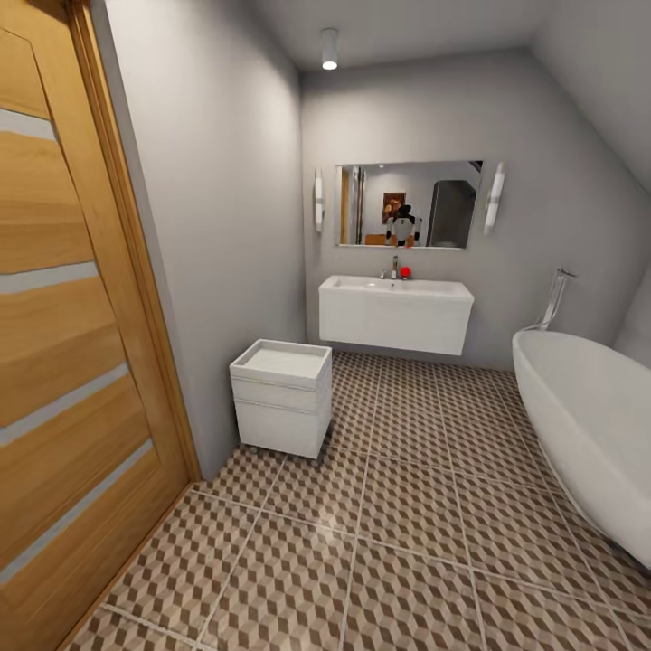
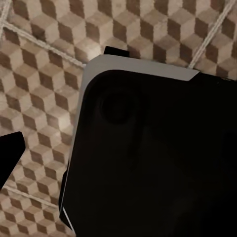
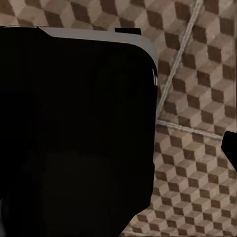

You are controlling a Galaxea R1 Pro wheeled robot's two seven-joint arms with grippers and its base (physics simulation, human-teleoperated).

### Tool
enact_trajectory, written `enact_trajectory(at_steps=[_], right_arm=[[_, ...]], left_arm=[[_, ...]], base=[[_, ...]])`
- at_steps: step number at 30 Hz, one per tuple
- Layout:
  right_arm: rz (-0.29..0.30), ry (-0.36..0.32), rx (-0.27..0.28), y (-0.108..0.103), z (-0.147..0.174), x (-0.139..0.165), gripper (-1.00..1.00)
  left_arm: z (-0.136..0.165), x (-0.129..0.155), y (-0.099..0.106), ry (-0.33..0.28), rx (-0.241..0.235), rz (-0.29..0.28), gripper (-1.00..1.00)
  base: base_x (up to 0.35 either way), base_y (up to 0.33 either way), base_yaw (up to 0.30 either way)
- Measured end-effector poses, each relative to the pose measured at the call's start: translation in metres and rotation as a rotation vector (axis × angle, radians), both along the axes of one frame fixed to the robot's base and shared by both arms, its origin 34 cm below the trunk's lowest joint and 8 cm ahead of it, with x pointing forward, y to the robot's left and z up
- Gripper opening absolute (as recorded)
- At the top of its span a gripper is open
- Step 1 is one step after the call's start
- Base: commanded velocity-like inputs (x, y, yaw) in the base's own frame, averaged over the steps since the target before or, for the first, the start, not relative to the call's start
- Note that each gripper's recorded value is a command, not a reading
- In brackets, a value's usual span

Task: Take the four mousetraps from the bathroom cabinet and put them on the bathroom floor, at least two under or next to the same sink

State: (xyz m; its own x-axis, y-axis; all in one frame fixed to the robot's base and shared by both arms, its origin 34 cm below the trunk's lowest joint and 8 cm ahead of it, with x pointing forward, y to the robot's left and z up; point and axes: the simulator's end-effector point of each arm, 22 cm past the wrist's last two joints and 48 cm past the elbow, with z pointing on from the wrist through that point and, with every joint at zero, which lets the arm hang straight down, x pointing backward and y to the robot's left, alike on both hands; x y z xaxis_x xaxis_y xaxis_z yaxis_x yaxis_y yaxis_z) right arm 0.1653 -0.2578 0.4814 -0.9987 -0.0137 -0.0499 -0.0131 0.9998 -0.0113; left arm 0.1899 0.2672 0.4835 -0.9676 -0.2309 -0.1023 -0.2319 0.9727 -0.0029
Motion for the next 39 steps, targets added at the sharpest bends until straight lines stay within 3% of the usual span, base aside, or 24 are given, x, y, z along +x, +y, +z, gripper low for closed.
enact_trajectory(at_steps=[6,11,33,39], right_arm=[[0.004,-0.054,0.007,0.002,0.011,0.026,1.00],[0.009,-0.061,0.008,0.002,0.018,0.029,1.00],[0.013,-0.066,0.000,-0.005,0.049,0.029,1.00],[0.047,-0.087,-0.007,-0.006,0.058,0.039,1.00]], left_arm=[[0.009,-0.001,0.007,0.001,0.005,0.044,1.00],[0.017,-0.001,0.020,0.000,0.017,0.086,1.00],[0.048,-0.004,0.025,0.002,0.027,0.098,1.00],[0.056,-0.005,0.025,0.003,0.027,0.098,1.00]], base=[[0.000,0.000,0.007],[0.000,0.000,0.167],[0.000,0.000,0.287],[0.000,0.000,0.294]])
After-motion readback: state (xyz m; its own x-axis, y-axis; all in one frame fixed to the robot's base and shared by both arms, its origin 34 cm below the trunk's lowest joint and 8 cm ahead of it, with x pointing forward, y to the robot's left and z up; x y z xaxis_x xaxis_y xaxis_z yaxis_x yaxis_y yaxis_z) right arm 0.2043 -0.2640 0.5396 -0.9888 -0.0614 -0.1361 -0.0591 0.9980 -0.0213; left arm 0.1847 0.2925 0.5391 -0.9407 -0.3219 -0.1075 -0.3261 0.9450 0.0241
